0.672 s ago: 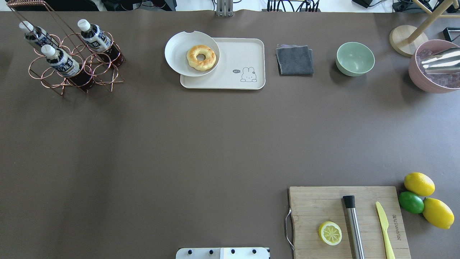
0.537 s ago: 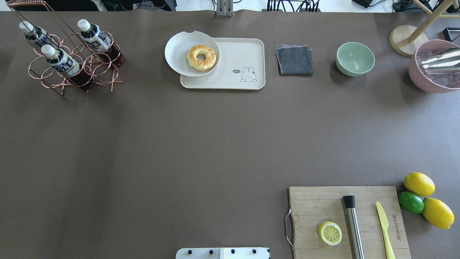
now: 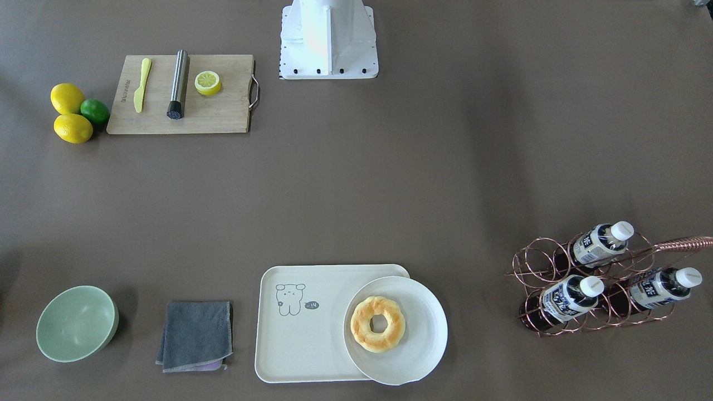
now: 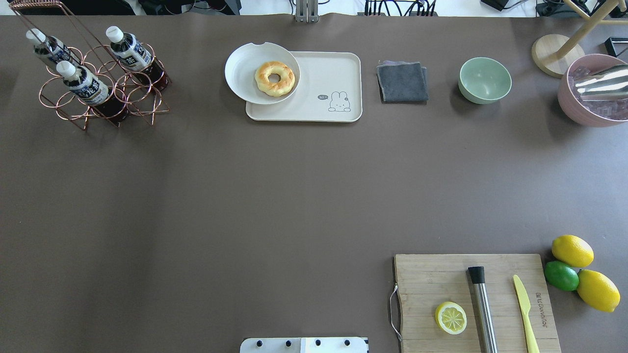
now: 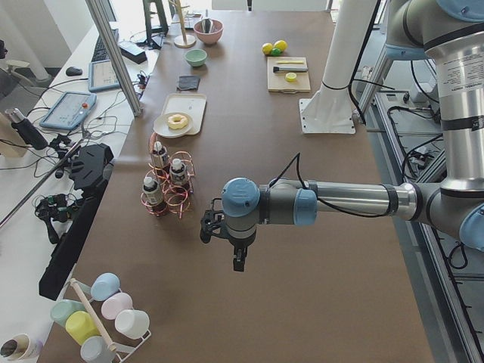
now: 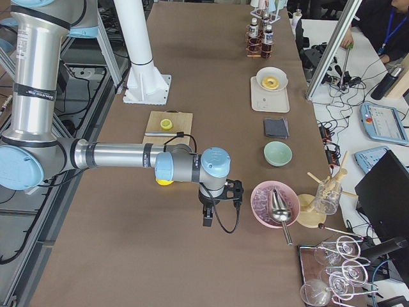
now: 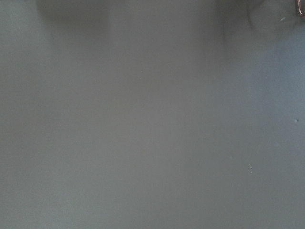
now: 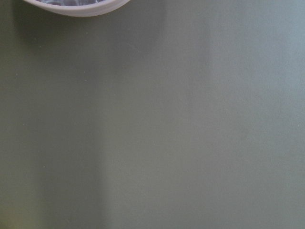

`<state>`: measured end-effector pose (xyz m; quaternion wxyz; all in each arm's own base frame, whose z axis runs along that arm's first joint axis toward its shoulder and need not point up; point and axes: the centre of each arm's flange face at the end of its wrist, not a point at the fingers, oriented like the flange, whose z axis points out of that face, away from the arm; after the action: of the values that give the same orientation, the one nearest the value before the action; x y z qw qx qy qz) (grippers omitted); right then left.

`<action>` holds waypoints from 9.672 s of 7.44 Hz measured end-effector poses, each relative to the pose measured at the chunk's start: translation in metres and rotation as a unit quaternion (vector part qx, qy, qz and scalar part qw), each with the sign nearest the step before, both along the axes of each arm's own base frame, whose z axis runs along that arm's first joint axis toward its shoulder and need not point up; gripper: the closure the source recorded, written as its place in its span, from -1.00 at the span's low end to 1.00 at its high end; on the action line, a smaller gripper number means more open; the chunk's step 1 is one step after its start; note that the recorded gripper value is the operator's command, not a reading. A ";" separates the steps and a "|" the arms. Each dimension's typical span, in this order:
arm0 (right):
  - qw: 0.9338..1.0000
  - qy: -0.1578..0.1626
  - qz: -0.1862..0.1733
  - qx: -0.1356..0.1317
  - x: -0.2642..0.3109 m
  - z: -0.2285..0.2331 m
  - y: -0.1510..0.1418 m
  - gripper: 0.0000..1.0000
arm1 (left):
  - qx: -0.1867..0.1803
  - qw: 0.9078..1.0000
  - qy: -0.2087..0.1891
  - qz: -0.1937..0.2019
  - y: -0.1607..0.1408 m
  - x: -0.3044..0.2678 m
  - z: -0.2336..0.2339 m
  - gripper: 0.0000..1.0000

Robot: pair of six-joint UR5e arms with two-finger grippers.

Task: Place tea on tray

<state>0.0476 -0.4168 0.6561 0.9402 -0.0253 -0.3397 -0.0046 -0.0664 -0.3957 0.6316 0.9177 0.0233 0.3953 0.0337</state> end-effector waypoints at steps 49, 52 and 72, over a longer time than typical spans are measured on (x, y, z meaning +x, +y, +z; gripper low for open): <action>0.983 -0.073 0.080 0.147 -0.036 -0.085 -0.027 -0.99 | 0.284 0.915 0.024 -0.285 -0.136 0.271 -0.181 1.00; 0.983 -0.073 0.080 0.148 -0.036 -0.085 -0.027 -0.99 | 0.289 0.911 0.029 -0.294 -0.142 0.260 -0.192 1.00; 0.983 -0.074 0.082 0.147 -0.036 -0.086 -0.028 -0.99 | 0.420 0.891 0.101 -0.142 0.044 0.567 -0.516 1.00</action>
<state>0.0113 -0.4451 0.5700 0.9030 0.1413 -0.4051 0.0209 0.5006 -0.3517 0.1158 0.7726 0.4656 0.4269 0.0633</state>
